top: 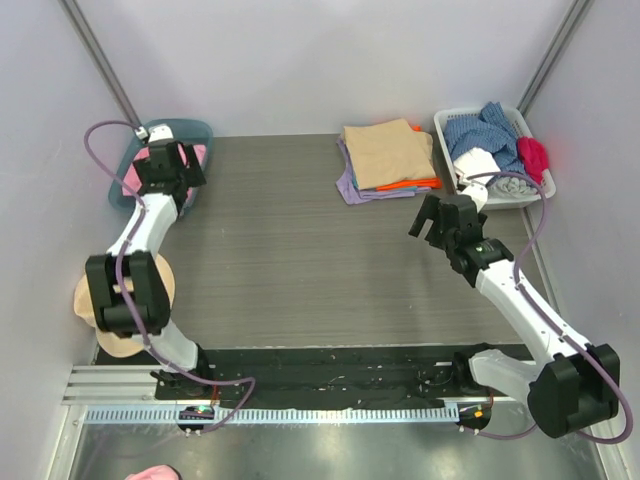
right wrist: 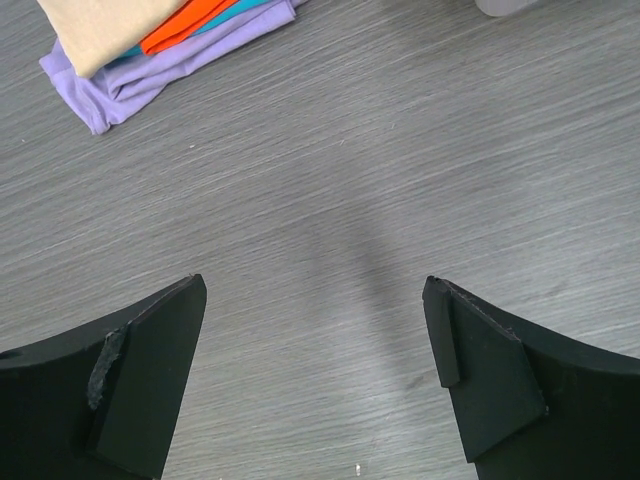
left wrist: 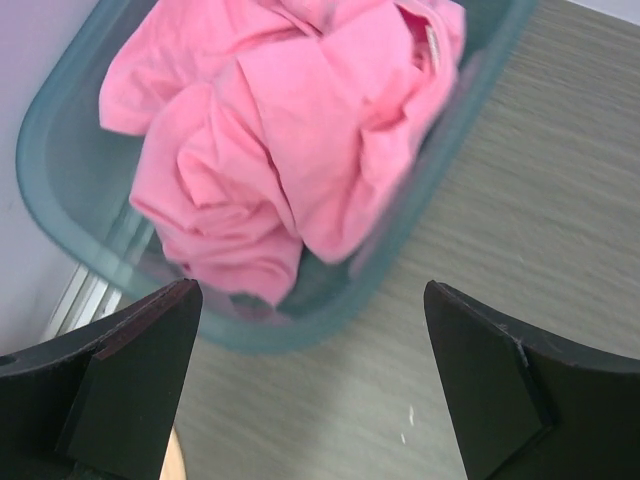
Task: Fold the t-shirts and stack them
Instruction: Grab the tshirt from the pile
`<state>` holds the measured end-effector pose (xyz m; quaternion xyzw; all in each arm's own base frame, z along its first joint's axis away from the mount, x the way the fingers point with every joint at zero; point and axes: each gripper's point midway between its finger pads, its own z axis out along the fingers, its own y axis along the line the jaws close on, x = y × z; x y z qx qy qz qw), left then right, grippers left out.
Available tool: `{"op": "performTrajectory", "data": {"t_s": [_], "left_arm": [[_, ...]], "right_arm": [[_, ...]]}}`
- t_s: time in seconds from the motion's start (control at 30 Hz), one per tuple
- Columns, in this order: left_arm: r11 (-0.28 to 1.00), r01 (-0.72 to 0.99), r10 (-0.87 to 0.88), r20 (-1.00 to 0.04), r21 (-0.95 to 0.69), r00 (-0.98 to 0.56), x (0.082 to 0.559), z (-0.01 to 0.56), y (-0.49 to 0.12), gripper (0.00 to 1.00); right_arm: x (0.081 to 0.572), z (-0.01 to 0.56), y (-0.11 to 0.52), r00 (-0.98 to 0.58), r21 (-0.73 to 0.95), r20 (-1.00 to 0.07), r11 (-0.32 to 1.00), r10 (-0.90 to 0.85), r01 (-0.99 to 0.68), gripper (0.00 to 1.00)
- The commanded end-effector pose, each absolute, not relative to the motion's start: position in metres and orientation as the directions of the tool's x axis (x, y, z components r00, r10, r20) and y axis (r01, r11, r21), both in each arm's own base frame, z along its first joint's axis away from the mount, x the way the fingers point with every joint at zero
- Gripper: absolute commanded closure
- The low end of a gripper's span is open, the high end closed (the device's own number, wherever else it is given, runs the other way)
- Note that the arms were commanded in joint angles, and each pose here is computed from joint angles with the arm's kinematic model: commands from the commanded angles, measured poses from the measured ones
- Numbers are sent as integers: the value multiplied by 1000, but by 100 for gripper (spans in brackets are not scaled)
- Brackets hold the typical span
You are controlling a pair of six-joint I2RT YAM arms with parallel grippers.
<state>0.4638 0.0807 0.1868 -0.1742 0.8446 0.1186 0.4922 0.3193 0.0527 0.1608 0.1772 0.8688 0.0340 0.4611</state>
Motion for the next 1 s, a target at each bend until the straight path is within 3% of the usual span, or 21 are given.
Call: {"op": "performTrajectory", "data": {"t_s": [0.0, 0.7, 0.9, 0.97], "left_arm": [[906, -422, -211, -904, -38, -372, 507, 201, 109, 0], [910, -414, -187, -865, 25, -465, 573, 121, 132, 5], [894, -444, -175, -862, 63, -475, 580, 112, 145, 15], [887, -458, -196, -859, 49, -472, 582, 109, 149, 38]], "right_arm": [[339, 176, 65, -488, 240, -812, 946, 319, 219, 0], [348, 153, 75, -524, 233, -799, 955, 294, 181, 1], [357, 150, 78, -538, 223, -794, 959, 283, 176, 0], [361, 152, 80, -537, 228, -794, 958, 286, 172, 0]]}}
